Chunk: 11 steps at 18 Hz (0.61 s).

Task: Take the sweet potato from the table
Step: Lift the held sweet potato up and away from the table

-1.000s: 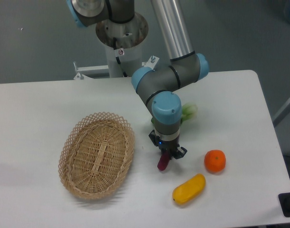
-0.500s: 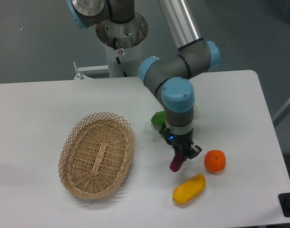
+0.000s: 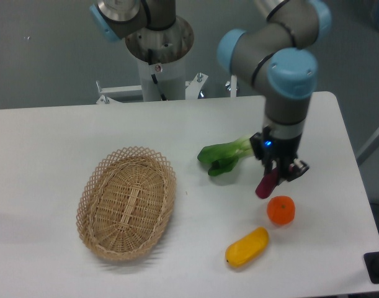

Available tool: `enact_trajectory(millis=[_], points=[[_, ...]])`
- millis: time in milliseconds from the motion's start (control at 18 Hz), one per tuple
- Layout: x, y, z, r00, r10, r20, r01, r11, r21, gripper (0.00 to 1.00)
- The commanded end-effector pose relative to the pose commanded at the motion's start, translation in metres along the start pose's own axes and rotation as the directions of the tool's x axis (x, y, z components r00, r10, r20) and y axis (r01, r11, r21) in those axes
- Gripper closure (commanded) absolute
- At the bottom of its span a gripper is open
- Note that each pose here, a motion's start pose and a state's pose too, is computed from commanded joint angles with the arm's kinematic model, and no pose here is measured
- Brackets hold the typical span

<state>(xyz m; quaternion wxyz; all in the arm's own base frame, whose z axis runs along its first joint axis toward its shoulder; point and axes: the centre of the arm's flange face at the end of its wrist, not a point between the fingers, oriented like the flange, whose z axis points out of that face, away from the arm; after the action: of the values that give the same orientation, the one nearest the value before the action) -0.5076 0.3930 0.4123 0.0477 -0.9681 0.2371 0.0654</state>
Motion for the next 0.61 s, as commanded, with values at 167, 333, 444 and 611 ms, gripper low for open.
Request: enact_trajectory(millis=[167,333,444,611], points=[[-0.005,0.022,-0.008,1.000,0.005,-0.001,-0.005,1.000,0.017,0.76],[-0.007,0.038,-0.009,1.000,0.017,-0.004,-0.017,0.999,0.028,0.76],[-0.006,0.043,-0.012,1.000,0.016,-0.001,-0.016,1.000,0.026,0.76],[-0.006,0.045,-0.013,1.000,0.013,0.001,-0.013,1.000,0.026,0.76]])
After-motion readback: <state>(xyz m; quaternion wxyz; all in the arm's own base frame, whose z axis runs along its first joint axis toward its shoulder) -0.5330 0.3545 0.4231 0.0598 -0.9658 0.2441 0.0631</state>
